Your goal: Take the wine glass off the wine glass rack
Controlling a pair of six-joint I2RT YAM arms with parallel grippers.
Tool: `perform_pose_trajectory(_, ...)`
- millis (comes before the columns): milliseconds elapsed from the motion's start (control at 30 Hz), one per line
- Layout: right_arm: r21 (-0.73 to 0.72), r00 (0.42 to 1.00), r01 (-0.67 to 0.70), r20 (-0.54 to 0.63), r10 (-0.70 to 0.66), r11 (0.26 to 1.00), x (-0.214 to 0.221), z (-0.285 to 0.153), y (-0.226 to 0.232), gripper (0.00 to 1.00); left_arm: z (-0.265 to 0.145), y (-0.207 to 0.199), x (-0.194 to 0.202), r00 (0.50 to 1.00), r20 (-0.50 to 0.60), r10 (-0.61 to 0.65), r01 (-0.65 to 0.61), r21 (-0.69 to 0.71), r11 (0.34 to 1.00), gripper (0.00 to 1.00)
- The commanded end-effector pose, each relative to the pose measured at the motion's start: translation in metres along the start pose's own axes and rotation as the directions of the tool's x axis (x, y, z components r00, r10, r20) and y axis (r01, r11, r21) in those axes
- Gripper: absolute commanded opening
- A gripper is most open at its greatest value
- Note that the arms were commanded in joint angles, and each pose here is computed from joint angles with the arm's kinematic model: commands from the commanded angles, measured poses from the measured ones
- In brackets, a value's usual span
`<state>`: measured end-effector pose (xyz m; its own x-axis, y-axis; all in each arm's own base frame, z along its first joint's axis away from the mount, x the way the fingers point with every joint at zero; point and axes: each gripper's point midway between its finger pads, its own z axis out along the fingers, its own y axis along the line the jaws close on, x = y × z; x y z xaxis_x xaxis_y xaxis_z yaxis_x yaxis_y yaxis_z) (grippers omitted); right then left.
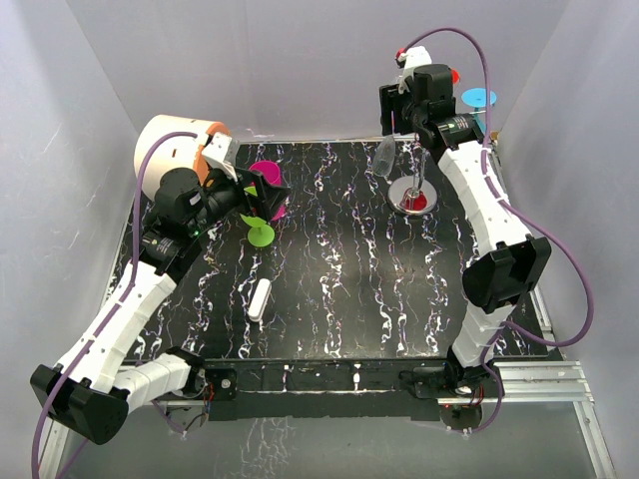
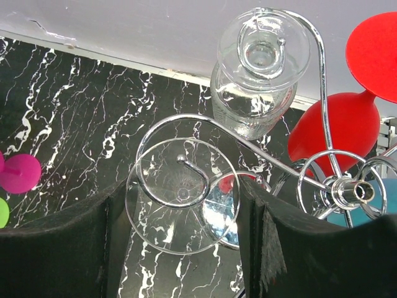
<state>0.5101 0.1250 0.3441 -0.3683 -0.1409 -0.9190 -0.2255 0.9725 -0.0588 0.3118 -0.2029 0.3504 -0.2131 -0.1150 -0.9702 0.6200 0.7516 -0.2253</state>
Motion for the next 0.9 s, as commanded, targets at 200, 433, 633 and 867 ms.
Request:
perform_pose_trajectory(200,-0.037,0.976,-0.049,0.212,0.056,0.998,-0.073,-0.044,0.002,0.54,-0.002,-0.005,-0.009,0.999,0.029,0.014,-0.014,0.024,1.000,0.99)
perform_pose_trajectory(433,-0.068,0.972,-0.068,0.221,0.081,0.995,-0.076,-0.037,0.008,0.54,-0.001,-0.005,-0.008,1.000,0.026,0.013,-0.013,0.023,1.000,0.99)
perform_pose_trajectory(633,-0.065,0.964,-0.091,0.246,0.104,0.994,-0.082,-0.032,0.007,0.53,-0.001,-0.005,-0.008,1.000,0.026,0.011,-0.012,0.024,1.000,0.99)
perform_pose_trajectory(867,-0.053,0.959,-0.109,0.257,0.119,0.993,-0.084,-0.023,0.005,0.52,-0.001,-0.004,-0.007,1.000,0.025,0.011,-0.012,0.020,1.000,0.99)
